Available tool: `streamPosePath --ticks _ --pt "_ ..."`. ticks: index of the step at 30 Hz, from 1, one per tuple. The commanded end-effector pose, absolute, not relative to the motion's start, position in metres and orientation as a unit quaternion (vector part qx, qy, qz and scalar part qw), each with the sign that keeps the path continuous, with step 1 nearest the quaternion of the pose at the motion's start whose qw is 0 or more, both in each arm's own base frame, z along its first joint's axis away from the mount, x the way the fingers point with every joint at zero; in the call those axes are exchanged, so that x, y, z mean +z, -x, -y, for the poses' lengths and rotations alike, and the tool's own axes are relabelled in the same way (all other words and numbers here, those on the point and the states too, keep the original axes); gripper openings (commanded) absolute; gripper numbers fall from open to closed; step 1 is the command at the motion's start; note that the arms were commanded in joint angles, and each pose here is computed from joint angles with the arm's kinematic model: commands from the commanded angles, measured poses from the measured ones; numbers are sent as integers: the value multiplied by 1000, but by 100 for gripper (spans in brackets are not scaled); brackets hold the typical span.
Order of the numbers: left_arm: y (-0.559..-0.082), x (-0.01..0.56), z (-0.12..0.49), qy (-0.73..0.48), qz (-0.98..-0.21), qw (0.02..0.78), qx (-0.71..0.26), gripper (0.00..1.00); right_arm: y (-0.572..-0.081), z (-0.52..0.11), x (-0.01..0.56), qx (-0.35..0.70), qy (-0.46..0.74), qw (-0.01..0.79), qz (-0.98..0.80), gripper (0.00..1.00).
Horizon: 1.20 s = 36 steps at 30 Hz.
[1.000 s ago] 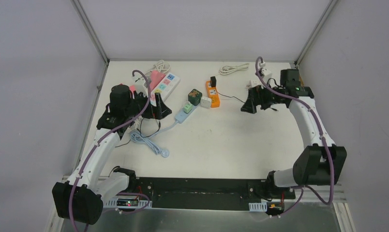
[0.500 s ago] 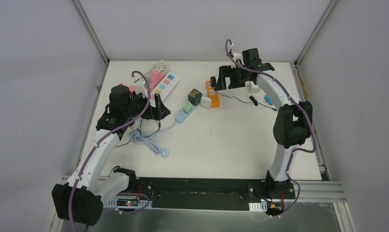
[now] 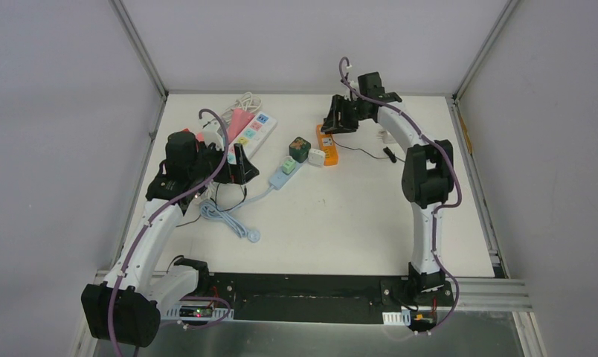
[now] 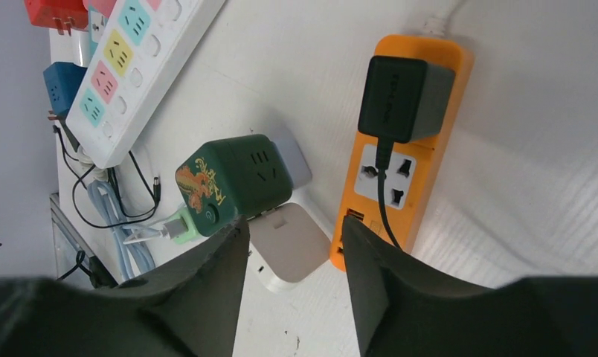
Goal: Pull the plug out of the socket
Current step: Move the socket to the center of the board.
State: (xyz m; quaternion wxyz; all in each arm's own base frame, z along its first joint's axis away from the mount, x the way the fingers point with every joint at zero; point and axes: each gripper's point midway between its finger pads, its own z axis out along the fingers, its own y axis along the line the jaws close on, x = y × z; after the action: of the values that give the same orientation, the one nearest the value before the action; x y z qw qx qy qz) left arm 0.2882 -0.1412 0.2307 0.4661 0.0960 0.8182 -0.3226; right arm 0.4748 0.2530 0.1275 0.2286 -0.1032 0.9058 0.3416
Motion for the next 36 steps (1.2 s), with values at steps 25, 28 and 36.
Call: streamPosePath --ticks 25,28,36 --pt "-290 242 140 -108 -806 484 -324 99 -475 -233 86 115 165 263 -944 61" --pt "-290 242 140 -108 -806 483 -325 99 -474 -227 83 88 174 268 -943 64" --pt "-290 242 141 -109 -806 482 -326 99 -459 -227 64 91 188 241 -948 65"
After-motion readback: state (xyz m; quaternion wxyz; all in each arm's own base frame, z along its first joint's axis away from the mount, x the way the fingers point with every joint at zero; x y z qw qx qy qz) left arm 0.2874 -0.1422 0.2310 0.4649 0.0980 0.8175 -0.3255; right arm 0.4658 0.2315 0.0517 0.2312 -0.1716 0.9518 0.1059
